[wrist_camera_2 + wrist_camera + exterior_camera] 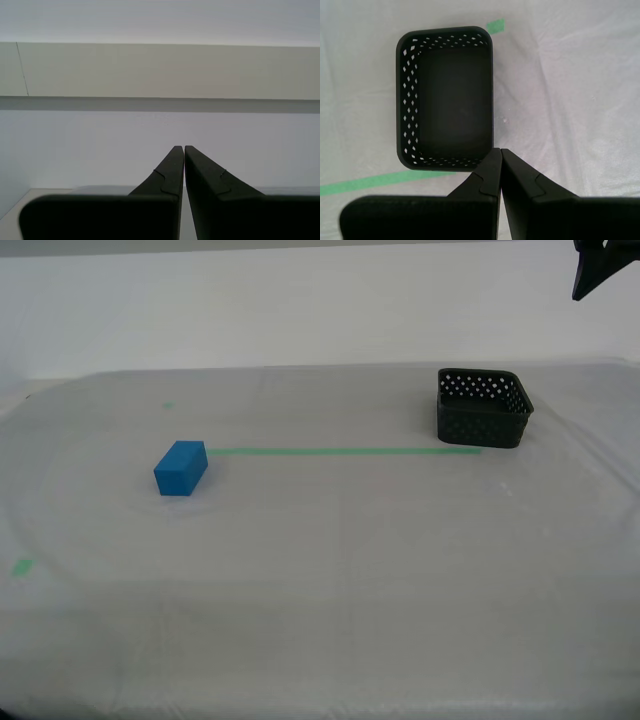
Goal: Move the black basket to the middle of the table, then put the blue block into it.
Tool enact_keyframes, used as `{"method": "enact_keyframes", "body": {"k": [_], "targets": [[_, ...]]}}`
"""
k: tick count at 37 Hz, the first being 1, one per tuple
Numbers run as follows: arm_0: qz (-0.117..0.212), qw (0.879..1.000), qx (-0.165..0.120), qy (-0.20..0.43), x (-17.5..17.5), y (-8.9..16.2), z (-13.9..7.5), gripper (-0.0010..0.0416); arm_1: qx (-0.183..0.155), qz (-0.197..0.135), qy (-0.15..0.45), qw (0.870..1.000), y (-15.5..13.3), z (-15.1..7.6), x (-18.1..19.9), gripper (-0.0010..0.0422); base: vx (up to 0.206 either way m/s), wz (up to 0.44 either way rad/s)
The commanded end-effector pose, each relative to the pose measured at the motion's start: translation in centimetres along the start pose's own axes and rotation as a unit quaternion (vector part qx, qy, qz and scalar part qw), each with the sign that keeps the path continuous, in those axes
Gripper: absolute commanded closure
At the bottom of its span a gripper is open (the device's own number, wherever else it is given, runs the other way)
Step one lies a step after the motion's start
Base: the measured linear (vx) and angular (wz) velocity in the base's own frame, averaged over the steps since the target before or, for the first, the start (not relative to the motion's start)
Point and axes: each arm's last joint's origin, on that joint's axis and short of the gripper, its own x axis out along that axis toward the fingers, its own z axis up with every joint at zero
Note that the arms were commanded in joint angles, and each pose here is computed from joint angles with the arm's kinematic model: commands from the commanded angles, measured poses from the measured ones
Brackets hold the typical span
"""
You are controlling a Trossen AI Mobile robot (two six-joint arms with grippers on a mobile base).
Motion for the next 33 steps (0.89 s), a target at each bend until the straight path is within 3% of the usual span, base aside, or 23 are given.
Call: {"method": "enact_keyframes", "body": {"k": [1, 16, 33], "targets": [[-0.001, 1.0, -0.002, 0.009, 0.7, 0.2, 0.0, 0.0406, 0.001, 0.0, -0.003, 1.0, 0.0, 0.1, 0.0, 0.0412, 0.0, 0.0], [-0.012, 0.998, -0.006, 0.056, 6.2, 0.4, 0.0, 0.0406, 0.001, 0.0, -0.003, 1.0, 0.0, 0.1, 0.0, 0.0412, 0.0, 0.0], [0.015, 1.0, -0.007, -0.011, 6.7, 2.0, 1.2, 0.0406, 0.001, 0.0, -0.003, 1.0, 0.0, 0.1, 0.0, 0.0412, 0.0, 0.0]]}}
